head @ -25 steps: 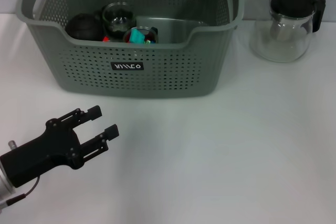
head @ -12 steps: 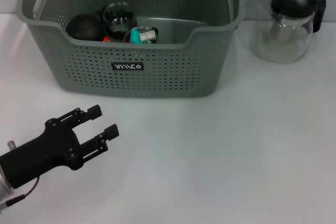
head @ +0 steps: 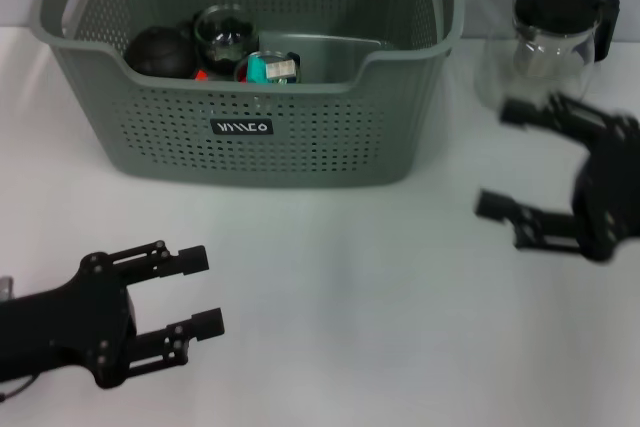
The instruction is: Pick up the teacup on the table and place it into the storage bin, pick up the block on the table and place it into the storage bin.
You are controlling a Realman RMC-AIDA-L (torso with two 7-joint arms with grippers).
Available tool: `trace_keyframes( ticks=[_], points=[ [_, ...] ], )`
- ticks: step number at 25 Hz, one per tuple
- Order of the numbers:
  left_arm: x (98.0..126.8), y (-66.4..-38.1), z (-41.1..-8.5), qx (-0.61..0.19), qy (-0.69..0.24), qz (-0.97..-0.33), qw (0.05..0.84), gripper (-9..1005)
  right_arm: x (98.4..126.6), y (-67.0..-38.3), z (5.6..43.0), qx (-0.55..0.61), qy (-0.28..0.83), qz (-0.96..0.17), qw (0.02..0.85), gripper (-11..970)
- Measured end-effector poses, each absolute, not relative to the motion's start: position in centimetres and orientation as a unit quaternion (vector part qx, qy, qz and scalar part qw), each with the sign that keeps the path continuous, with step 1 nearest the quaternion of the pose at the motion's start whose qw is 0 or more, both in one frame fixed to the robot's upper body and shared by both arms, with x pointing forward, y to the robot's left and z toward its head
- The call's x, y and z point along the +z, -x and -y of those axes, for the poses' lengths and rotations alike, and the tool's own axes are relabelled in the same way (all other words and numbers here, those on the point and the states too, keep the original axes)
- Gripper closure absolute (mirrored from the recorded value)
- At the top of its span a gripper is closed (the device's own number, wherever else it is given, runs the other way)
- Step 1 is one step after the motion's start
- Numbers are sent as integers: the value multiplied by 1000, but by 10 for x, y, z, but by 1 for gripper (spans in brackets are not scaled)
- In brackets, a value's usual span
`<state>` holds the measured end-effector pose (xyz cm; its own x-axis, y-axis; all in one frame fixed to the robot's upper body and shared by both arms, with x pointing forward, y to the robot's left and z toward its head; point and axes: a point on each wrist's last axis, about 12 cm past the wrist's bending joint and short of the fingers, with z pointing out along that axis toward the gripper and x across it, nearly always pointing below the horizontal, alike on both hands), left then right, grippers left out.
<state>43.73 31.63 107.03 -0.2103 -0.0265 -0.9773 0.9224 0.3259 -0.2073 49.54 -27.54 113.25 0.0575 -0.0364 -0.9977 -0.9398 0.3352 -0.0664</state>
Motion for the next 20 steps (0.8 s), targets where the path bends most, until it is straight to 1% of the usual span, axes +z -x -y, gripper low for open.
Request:
trace_keyframes(
  ticks=[3,6,9,13,20],
  points=[
    [1072,-445,-313,-465,-375,-627,500,342,1102,-480,286,404,406,-594,566,35],
    [1067,-450,-297,-468,-405,-611,494,260,1077,-476,280,410,410,-608,542,35],
    [1063,-455,-287,-468,-417,-608,487,178,1058,-480,266,413,426,-622,511,35],
    [1061,-460,-278,-473,-434,-609,466,171,1050,-490,248,420,447,-629,478,35],
    [1057,-463,-274,-467,-434,-617,461,169,1054,-496,240,425,459,-618,477,35]
  ],
)
